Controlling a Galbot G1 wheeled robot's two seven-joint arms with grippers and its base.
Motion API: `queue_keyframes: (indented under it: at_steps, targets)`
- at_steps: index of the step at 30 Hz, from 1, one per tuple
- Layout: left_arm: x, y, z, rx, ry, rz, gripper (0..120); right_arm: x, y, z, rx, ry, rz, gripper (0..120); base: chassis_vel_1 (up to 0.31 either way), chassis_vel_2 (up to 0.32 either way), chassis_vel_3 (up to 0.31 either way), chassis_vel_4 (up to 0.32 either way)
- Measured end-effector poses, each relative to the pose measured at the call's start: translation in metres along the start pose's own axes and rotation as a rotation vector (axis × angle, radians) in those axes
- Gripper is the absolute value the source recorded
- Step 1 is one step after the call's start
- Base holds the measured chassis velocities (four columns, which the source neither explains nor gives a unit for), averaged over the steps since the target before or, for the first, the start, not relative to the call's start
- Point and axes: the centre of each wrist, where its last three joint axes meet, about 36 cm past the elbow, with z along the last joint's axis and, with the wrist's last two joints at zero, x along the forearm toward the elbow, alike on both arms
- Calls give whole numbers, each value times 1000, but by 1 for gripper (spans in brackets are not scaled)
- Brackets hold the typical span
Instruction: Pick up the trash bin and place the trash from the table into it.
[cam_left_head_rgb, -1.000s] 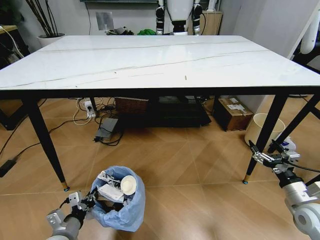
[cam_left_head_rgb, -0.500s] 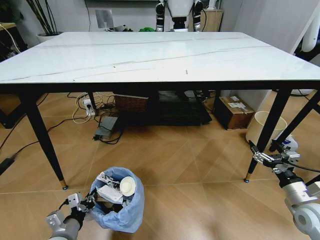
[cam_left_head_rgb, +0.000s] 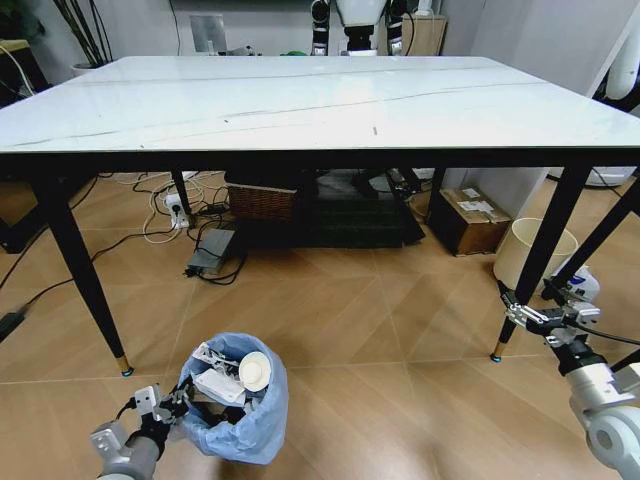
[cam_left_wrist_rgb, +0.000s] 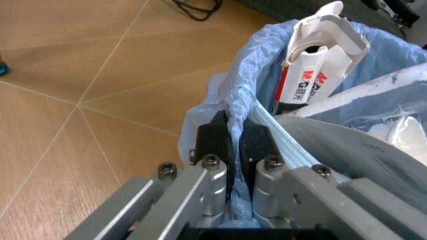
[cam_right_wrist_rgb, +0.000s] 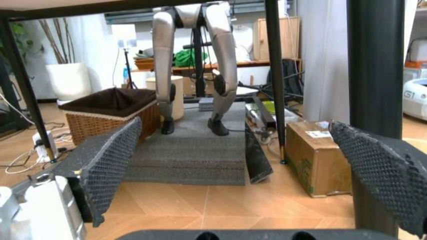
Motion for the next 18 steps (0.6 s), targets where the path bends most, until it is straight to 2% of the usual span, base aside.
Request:
queue_keyframes:
  at_steps: [18]
  targets:
    - [5,-6,-7,23,5,9,0,0,0,0,0,0,0,100,0,0,0,0]
